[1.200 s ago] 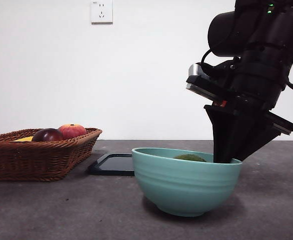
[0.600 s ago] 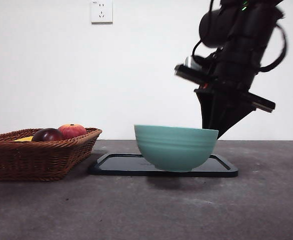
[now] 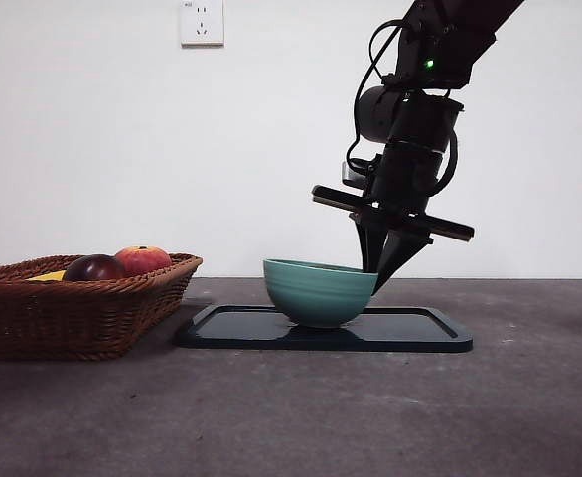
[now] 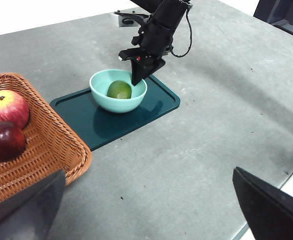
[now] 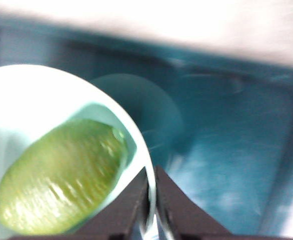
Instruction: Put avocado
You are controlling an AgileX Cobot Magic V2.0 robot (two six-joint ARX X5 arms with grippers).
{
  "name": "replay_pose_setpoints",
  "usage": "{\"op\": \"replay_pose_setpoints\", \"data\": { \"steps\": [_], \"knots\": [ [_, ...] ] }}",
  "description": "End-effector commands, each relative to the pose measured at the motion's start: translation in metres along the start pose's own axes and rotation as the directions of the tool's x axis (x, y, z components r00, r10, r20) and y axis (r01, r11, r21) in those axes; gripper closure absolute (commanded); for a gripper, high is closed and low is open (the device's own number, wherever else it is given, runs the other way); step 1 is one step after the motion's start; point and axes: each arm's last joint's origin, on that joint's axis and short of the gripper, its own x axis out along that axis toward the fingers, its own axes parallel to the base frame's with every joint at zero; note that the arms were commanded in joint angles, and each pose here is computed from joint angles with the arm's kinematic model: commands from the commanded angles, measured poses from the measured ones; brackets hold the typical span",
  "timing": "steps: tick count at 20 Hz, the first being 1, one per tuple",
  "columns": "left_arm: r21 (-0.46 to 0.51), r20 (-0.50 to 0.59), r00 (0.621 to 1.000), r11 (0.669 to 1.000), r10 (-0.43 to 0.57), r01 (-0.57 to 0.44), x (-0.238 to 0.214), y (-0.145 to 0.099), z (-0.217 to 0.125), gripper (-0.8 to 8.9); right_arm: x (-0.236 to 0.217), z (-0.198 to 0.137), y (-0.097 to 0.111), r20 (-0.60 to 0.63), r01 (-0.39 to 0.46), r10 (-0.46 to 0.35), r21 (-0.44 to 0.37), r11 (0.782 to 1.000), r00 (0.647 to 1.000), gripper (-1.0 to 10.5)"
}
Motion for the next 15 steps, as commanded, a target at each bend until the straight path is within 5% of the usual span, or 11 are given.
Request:
{"op": "replay_pose_setpoints", "data": {
  "steps": [1, 12, 15],
  "knots": [
    [0.006, 0.02, 1.0, 1.0, -0.01, 0.01, -0.002, -0.001, 0.003, 2.51, 0.004, 0.004, 0.004, 0.015, 0.018, -0.018, 0.003, 1.0, 1.0, 9.4],
    [0.006, 0.017, 1.0, 1.0, -0.01, 0.009, -0.002, -0.001, 0.003, 2.52, -0.036, 0.014, 0.02, 0.025, 0.028, -0.027, -0.045, 0.999, 0.999, 5.4],
    [0.005, 0.023, 1.0, 1.0, -0.011, 0.01, -0.002, -0.001, 0.003, 2.51, -0.076, 0.008, 0.024, 0.041, 0.122, -0.118, -0.105, 0.987, 0.992, 4.2]
  ]
}}
